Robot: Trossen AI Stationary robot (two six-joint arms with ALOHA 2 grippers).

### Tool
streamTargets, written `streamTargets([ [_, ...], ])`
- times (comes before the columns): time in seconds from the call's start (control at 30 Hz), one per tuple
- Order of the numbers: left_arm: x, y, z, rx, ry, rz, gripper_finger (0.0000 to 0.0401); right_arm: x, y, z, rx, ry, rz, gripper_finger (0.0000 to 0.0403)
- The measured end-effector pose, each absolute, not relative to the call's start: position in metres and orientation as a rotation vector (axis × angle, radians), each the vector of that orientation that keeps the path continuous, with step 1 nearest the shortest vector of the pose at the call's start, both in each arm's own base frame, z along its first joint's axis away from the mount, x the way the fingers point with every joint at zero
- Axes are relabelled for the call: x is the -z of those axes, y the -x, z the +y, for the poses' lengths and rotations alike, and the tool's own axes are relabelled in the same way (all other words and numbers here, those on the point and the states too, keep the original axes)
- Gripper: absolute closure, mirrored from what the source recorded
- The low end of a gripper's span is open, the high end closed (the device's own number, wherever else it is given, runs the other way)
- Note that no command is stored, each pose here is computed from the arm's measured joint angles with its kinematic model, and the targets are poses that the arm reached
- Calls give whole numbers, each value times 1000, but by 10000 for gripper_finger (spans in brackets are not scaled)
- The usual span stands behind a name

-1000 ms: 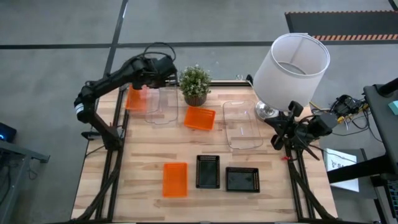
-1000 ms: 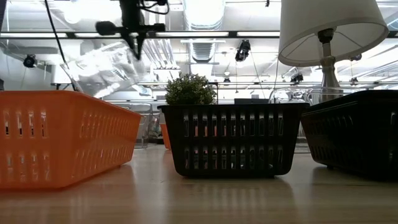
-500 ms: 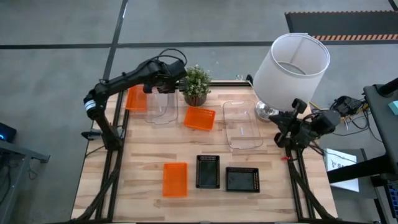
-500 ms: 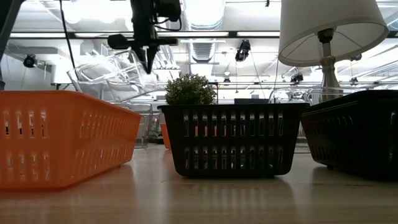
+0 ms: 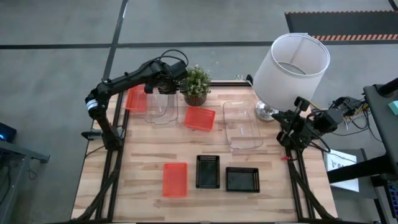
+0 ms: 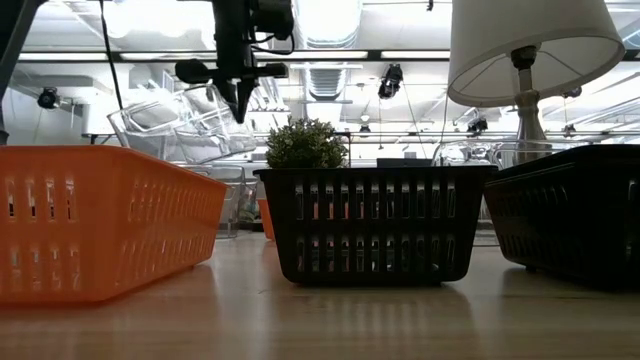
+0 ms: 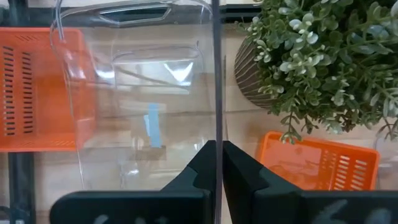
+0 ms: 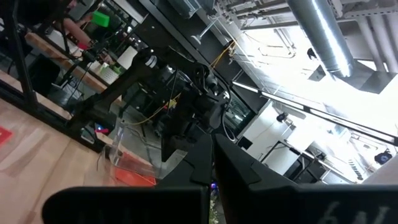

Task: Stack baskets by color
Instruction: Stack the bottom transparent bin on the top transparent bin

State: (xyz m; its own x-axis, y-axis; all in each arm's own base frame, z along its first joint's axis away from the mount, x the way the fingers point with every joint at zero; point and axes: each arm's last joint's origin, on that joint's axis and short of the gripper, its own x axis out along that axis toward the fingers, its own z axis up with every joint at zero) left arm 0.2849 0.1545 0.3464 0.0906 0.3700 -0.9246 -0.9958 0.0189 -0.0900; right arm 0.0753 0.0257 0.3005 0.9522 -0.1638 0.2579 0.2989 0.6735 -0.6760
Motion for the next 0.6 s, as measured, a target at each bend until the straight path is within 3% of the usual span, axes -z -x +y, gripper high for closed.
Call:
streamTargets([
  [0.6,-334,-284,154,-1314,965,903,401,-300,-75,26,261,791,-181,394],
])
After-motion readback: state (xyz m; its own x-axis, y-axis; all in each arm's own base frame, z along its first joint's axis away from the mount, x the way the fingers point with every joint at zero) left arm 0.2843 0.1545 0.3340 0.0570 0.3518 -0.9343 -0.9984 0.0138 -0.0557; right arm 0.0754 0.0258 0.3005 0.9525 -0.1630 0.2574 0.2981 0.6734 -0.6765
